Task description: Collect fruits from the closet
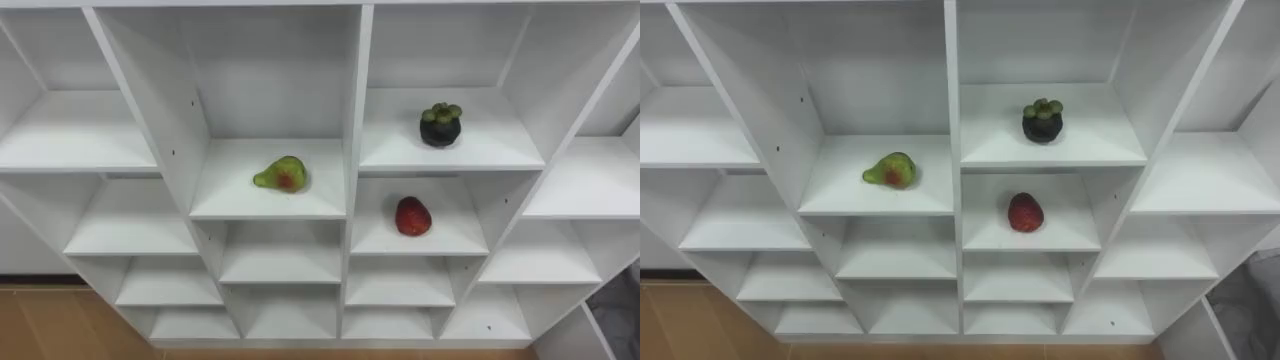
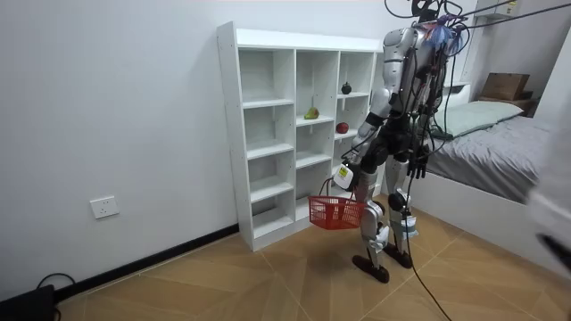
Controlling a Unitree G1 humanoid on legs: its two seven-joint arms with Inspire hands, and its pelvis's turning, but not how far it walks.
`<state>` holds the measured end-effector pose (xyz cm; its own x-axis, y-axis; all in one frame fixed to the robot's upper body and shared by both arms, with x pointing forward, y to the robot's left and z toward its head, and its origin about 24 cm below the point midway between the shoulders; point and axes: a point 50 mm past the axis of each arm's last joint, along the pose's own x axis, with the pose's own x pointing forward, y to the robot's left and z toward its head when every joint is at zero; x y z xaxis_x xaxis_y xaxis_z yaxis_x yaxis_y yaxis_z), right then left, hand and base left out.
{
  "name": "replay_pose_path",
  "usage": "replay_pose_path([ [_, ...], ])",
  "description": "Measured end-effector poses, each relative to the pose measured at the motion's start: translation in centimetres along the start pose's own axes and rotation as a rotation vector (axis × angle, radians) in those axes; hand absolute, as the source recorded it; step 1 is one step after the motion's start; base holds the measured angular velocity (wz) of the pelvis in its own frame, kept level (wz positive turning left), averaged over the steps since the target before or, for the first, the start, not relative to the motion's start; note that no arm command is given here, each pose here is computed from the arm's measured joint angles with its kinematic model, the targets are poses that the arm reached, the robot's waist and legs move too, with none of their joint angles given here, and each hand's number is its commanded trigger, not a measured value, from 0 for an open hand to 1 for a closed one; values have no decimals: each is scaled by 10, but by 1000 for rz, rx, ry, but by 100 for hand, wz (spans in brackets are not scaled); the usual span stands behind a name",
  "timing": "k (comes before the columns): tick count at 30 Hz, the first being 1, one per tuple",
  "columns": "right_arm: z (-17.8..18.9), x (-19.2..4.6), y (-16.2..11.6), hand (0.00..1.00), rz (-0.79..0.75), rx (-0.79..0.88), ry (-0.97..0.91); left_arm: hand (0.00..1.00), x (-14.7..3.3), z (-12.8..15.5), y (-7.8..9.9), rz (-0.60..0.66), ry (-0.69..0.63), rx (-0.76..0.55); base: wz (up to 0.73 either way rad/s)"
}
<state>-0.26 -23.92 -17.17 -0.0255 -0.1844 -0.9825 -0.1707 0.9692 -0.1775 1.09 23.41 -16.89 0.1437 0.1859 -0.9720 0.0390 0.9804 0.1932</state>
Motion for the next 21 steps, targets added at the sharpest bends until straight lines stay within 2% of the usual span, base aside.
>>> replay_pose_path([
  [12,0,0,-1,0,-30,-1,-9,100,0,1,0,5,-9,-1,0],
  [21,9,-1,-6,0,-108,12,-56,100,0,4,2,50,-22,-1,1],
])
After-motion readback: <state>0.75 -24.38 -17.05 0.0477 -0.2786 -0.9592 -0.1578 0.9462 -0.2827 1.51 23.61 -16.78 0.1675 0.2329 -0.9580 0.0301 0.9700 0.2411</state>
